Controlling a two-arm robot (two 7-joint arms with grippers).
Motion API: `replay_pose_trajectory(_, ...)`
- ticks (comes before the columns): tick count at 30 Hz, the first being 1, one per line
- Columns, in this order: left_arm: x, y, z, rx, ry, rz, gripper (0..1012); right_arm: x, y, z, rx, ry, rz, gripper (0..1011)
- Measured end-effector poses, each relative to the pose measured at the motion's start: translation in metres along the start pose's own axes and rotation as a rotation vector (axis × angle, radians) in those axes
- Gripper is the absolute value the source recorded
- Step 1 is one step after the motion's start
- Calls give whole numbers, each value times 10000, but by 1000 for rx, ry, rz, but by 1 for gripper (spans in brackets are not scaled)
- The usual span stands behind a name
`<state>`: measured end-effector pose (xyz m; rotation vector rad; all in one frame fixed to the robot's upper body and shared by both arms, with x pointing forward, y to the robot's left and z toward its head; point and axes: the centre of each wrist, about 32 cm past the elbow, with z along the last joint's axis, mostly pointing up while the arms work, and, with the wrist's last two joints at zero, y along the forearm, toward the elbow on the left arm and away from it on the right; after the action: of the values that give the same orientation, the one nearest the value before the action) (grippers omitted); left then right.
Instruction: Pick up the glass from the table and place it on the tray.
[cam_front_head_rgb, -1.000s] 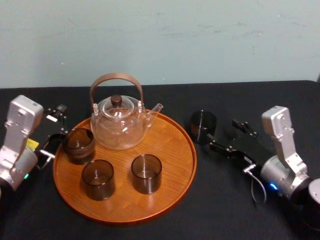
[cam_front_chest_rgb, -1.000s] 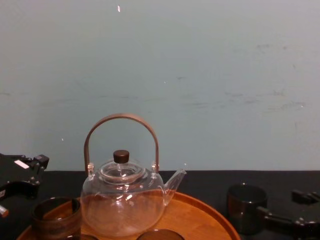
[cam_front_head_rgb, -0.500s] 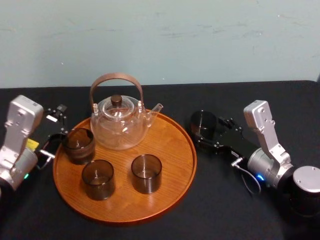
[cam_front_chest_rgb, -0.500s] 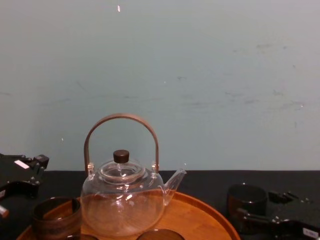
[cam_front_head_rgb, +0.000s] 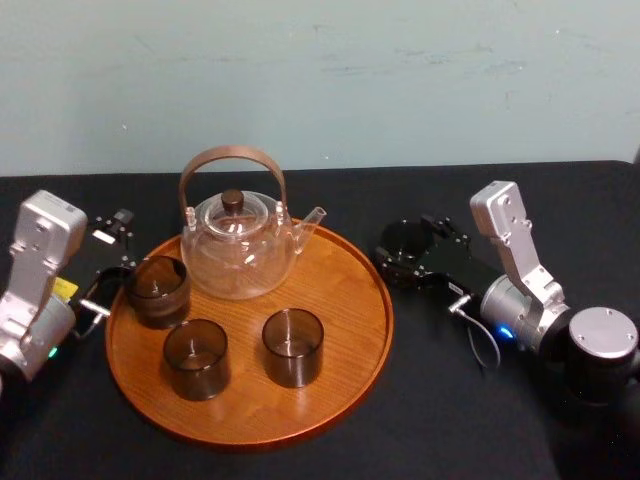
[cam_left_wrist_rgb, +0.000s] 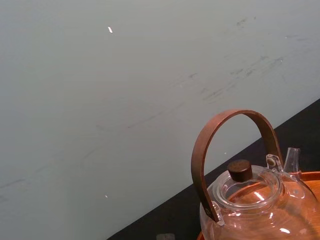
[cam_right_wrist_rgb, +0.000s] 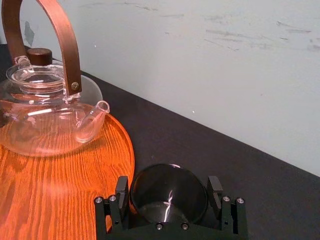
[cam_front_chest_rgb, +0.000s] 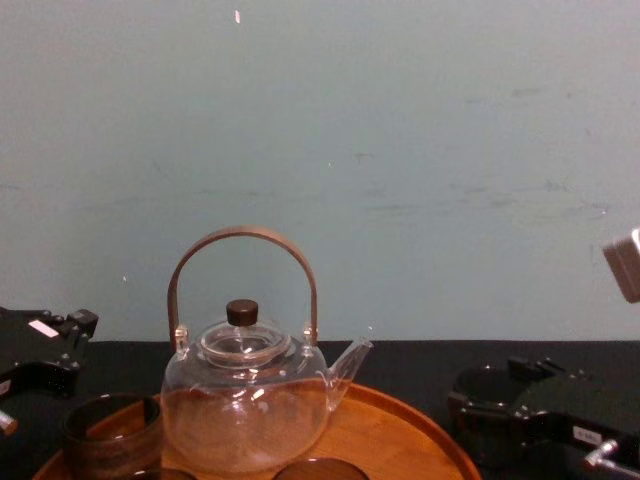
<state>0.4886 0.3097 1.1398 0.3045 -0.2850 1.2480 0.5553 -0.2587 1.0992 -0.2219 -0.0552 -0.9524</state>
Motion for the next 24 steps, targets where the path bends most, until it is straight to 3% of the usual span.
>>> replay_pose_trajectory(14,0,0,0,0,0,0,0,12,84,17,-6,-5,3,1002)
replay_pose_trajectory(19,0,0,0,0,0,0,0,11,80,17,-5,-5,3,920)
replay_pose_trajectory(24,0,0,0,0,0,0,0,11,75,17,-4,-5,3,904)
